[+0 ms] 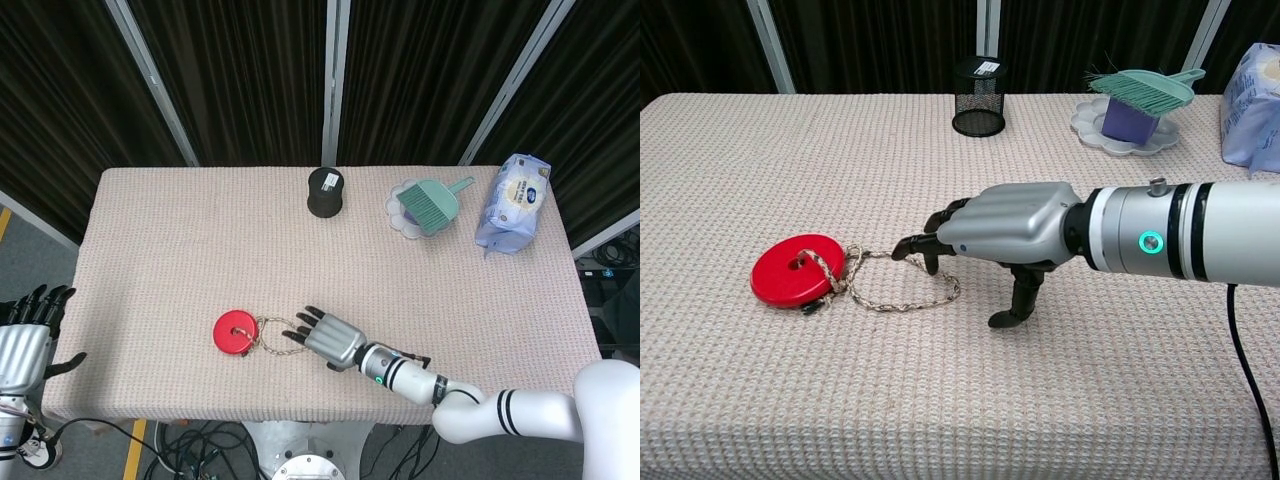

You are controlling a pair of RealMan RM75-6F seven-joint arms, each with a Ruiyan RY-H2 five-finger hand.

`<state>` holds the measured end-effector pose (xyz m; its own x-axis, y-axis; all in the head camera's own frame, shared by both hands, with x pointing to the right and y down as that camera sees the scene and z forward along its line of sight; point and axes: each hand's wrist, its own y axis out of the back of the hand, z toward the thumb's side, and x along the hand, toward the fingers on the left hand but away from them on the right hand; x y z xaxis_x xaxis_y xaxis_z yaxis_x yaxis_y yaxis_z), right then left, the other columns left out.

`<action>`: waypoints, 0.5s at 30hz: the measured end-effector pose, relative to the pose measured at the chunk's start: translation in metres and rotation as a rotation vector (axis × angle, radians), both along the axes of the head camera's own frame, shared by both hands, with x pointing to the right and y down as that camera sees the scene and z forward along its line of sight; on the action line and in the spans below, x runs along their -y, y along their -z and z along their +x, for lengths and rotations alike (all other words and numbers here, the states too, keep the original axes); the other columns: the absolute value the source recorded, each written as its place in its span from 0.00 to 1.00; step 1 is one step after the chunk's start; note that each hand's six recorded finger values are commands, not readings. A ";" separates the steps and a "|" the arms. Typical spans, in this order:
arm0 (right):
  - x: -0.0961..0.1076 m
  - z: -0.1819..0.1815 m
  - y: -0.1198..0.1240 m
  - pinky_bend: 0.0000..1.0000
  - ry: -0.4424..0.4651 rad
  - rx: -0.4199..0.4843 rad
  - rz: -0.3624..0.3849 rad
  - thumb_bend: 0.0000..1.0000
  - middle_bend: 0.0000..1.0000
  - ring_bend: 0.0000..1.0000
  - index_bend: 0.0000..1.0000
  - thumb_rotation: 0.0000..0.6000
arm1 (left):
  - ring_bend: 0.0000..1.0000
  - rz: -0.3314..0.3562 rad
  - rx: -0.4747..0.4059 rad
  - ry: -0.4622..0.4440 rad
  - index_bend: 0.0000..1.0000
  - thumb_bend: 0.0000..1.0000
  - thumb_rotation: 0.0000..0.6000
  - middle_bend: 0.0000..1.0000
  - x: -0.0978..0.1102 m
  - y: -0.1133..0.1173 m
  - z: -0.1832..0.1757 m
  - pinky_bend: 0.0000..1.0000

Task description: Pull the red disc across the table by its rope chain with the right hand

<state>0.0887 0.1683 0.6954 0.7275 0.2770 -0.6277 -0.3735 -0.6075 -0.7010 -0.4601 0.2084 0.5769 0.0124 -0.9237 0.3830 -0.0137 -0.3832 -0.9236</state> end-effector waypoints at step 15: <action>0.000 0.001 -0.004 0.00 0.004 -0.015 -0.015 0.24 0.39 0.00 0.00 1.00 | 0.04 0.002 0.000 0.007 0.13 0.00 1.00 0.10 -0.001 0.001 -0.003 0.13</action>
<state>0.0892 0.1678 0.6998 0.7191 0.2651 -0.6424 -0.3861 -0.6162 -0.6864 -0.4630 0.2093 0.5764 0.0062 -0.9243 0.3816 -0.0160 -0.3817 -0.9242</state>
